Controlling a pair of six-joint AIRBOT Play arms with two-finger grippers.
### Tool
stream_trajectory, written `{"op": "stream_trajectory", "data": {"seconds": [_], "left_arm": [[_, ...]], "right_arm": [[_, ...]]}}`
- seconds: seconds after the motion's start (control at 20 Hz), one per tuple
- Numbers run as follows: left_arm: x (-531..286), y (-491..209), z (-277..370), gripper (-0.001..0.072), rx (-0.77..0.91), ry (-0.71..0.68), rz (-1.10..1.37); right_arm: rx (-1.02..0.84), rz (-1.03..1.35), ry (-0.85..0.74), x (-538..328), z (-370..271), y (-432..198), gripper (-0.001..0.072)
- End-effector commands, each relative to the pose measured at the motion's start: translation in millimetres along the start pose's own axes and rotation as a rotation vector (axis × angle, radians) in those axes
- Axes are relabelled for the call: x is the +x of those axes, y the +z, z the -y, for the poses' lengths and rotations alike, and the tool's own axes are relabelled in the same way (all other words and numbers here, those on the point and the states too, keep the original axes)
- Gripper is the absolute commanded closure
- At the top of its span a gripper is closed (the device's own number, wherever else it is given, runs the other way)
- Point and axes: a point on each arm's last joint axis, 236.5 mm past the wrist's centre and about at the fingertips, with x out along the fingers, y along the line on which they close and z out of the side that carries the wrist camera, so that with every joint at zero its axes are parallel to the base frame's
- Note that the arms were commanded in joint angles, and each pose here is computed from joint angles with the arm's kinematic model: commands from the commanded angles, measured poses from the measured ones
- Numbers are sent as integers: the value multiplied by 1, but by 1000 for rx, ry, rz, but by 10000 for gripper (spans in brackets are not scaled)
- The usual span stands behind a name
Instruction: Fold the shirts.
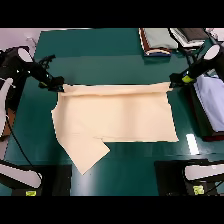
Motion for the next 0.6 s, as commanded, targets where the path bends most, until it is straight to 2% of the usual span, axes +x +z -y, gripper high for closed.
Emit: {"op": "stream_trajectory", "data": {"seconds": [0.0,0.05,0.1,0.15,0.2,0.35,0.55], "left_arm": [[22,-23,-3,187,-59,-3,-76],[25,-26,-4,182,-64,-3,-85],[26,-28,-4,182,-66,-3,-90],[24,-29,-4,182,-69,-3,-88],[17,-29,-2,182,-74,-1,-78],[-12,-41,-1,182,-61,43,-16],[-20,-130,-10,181,-109,111,-22]], "right_arm": [[16,-29,4,15,0,-22,693],[17,-34,5,16,0,-26,692],[17,-38,6,15,-1,-28,660],[17,-37,6,14,-1,-28,424],[19,-43,8,12,-2,-29,271],[11,-77,17,-3,-8,-38,267],[-16,-12,10,-40,-19,-42,267]]}}
